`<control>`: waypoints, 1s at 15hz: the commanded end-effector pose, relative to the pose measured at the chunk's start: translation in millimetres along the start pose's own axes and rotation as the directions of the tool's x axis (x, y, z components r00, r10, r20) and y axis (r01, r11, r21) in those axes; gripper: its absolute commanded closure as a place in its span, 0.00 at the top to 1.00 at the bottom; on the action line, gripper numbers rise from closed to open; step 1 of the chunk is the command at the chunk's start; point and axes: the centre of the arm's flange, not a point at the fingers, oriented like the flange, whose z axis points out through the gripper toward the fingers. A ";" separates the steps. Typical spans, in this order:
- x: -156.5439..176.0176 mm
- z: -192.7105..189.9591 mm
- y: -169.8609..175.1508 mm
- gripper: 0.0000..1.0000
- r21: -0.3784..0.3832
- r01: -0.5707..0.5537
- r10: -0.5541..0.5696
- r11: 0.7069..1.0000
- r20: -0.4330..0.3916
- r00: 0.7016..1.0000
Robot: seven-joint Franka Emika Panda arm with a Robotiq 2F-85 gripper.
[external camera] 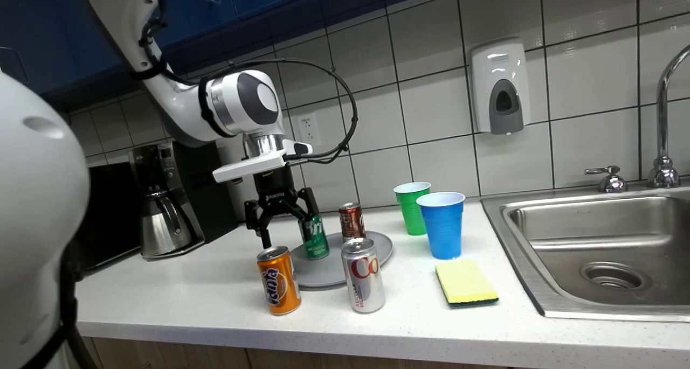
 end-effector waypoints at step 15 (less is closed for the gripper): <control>-74.6 12.1 -10.2 1.00 -0.077 -0.068 0.053 0.995 -0.177 0.983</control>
